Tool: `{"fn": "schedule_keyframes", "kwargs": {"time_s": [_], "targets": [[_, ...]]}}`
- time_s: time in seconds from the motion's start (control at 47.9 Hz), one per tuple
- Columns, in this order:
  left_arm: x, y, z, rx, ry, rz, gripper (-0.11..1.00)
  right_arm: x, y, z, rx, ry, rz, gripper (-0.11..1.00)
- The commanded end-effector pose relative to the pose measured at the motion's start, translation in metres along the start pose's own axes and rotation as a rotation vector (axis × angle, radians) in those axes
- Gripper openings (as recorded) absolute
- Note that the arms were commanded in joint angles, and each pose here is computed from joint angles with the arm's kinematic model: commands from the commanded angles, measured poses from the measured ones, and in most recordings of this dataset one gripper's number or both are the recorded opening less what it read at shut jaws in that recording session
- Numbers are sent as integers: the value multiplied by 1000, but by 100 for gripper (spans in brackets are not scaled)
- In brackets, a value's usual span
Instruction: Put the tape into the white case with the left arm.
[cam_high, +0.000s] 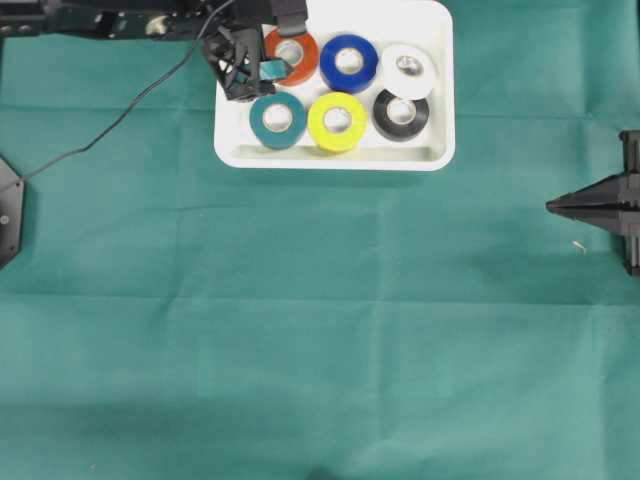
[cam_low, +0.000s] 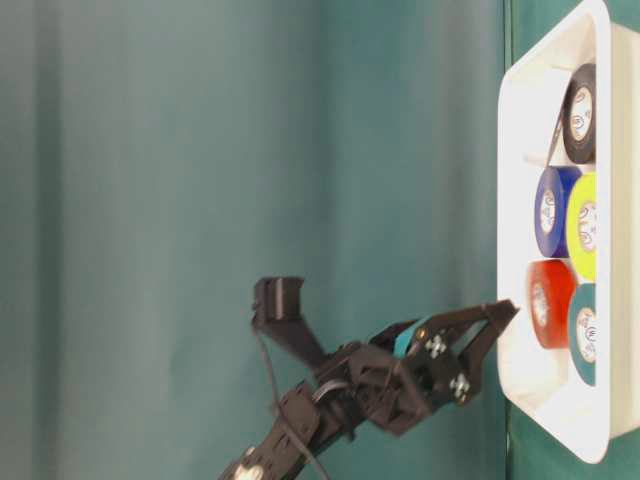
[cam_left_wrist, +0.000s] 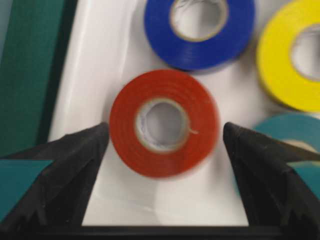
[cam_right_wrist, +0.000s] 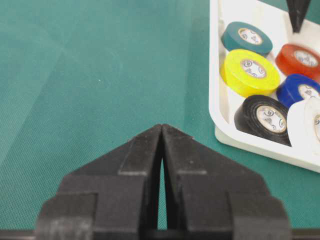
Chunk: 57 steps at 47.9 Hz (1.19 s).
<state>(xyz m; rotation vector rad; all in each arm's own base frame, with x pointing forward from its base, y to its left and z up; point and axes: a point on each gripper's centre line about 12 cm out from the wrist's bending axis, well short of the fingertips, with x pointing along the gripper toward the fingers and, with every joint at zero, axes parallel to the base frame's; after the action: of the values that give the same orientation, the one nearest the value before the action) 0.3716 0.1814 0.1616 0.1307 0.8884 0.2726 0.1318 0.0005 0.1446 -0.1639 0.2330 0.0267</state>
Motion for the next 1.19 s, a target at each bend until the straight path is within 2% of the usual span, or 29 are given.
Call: {"fn": "schedule_keyframes", "kwargs": {"time_s": [0.0,0.104,0.48,0.564,0.772,1.169], "targets": [[-26,-11,17,25,-76,-2,92,1,0,2,-4,-6,0,-9],[-40,-29,19,53,-101,-28,92,1,0,2,-1,-6,1,-9],[-79,-113,23,196,-216,-164,91,1,0,2,-3,-6,0,-9],[-85,-129,24,193,-243,-196,91,1,0,2,-1,-6,-1,-9],[-96,-163,23,142,-290,-272,91,1,0,2,-3,-6,0,-9],[-102,-202,18,155,-302,-358,91,1,0,3,-1,-7,-1,-9]]}}
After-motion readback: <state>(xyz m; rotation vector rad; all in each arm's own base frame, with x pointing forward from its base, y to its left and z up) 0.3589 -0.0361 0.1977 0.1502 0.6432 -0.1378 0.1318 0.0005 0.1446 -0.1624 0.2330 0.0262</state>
